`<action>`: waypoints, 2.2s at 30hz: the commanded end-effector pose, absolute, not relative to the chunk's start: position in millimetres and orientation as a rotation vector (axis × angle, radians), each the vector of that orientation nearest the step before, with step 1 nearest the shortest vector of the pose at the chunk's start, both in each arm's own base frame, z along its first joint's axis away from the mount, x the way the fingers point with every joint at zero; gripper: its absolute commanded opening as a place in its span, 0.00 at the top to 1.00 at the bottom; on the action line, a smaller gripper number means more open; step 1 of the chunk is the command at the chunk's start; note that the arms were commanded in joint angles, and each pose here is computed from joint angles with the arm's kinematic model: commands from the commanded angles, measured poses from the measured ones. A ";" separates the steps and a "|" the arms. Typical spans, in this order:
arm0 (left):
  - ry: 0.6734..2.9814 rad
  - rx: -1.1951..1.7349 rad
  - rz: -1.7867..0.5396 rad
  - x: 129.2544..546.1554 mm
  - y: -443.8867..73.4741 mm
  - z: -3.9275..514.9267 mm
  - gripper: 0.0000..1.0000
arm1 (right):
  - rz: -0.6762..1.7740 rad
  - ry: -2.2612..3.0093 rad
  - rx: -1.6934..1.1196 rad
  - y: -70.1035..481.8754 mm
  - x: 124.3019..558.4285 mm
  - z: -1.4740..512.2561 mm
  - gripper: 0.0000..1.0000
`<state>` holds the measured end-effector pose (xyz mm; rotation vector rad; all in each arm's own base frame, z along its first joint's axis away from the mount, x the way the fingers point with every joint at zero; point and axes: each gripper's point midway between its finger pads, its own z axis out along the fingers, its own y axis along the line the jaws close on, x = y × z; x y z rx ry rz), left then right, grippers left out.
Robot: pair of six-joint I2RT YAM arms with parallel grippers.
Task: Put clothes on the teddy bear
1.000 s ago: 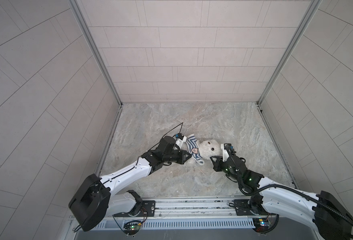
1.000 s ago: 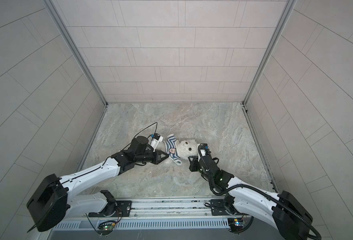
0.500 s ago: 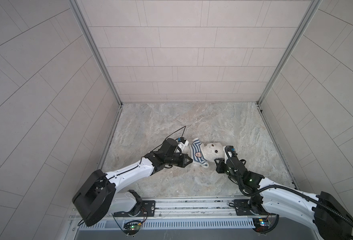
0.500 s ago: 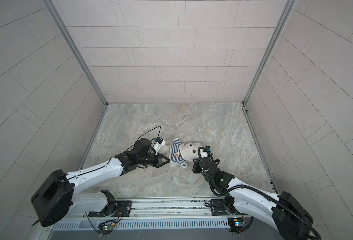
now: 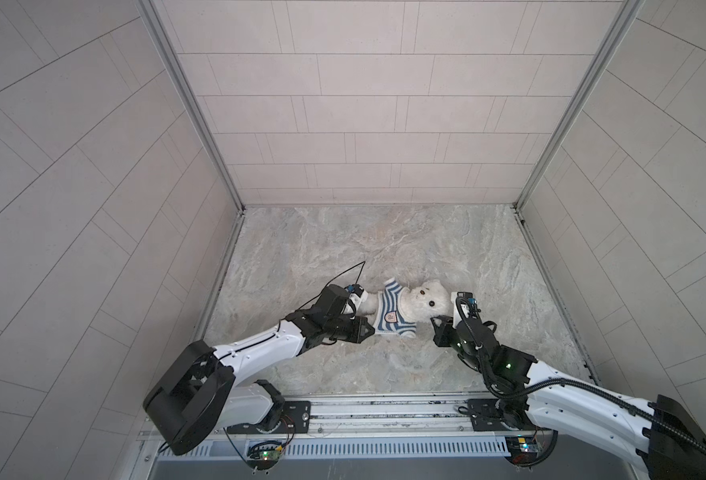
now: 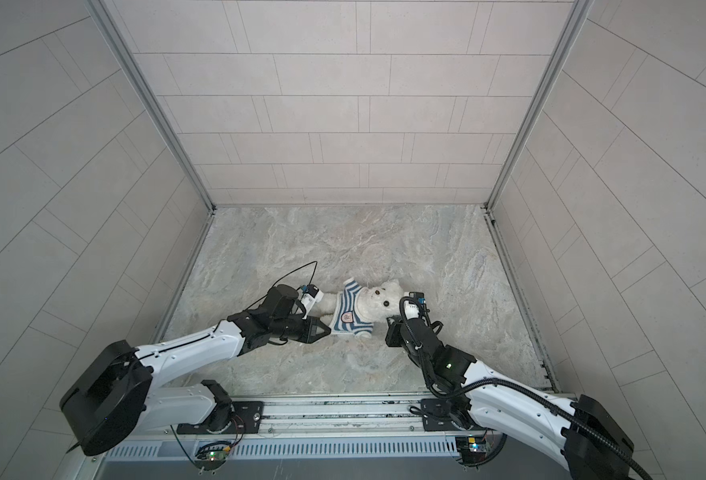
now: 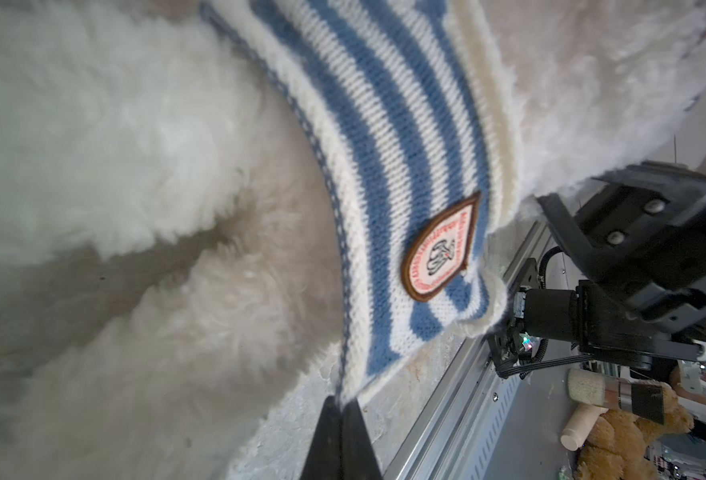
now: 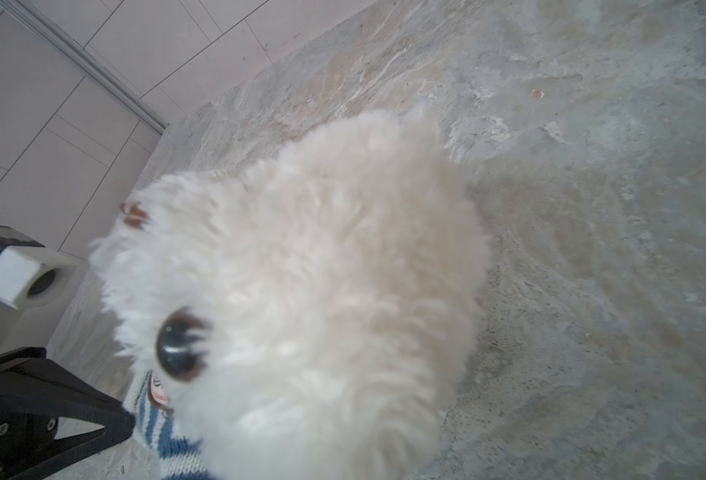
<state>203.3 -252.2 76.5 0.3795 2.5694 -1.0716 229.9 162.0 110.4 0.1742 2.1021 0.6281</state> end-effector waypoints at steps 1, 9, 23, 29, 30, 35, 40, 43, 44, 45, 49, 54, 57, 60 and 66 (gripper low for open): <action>2.687 0.318 -0.917 202.4 -221.6 50.2 1.00 | 0.524 2.014 0.344 132.4 239.3 127.7 1.00; 2.647 0.257 -0.787 210.7 -194.2 67.2 1.00 | 0.515 1.967 0.371 122.5 233.2 140.6 1.00; 2.400 0.284 -1.103 234.3 -256.7 124.0 1.00 | 0.572 1.955 0.359 147.9 238.5 152.0 1.00; 2.302 0.290 -1.213 231.6 -282.2 135.3 0.91 | 0.565 1.965 0.372 156.8 239.6 148.8 1.00; 2.301 0.276 -1.213 231.6 -281.7 132.9 0.85 | 0.561 1.971 0.372 157.7 239.7 148.0 1.00; 2.325 0.269 -1.185 228.7 -283.3 121.4 0.68 | 0.555 1.983 0.369 162.5 241.0 147.7 1.00; 2.347 0.309 -1.196 217.7 -298.8 119.0 0.69 | 0.540 1.985 0.375 163.3 240.4 147.1 1.00; 2.372 0.325 -1.211 206.7 -307.3 115.0 0.75 | 0.537 1.981 0.382 162.6 239.8 146.8 1.00; 2.378 0.331 -1.212 203.2 -308.8 113.6 0.75 | 0.536 1.980 0.385 162.3 239.6 147.1 1.00; 2.388 0.341 -1.211 198.8 -310.7 112.3 0.75 | 0.533 1.979 0.387 161.9 239.5 147.0 1.00; 2.418 0.374 -1.200 187.5 -314.5 105.2 0.74 | 0.531 1.972 0.403 160.5 239.5 147.8 1.00; 2.423 0.374 -1.199 191.4 -320.3 101.6 0.71 | 0.571 1.955 0.452 164.2 238.3 155.4 1.00; 2.426 0.349 -1.175 199.4 -323.4 98.5 0.70 | 0.594 1.943 0.481 167.8 237.0 162.6 1.00; 2.408 0.279 -1.182 212.4 -327.6 96.7 0.70 | 0.615 1.934 0.504 171.1 236.1 165.9 1.00; 2.326 0.183 -1.295 233.0 -341.4 108.0 0.70 | 0.625 1.942 0.517 176.9 236.7 168.0 1.00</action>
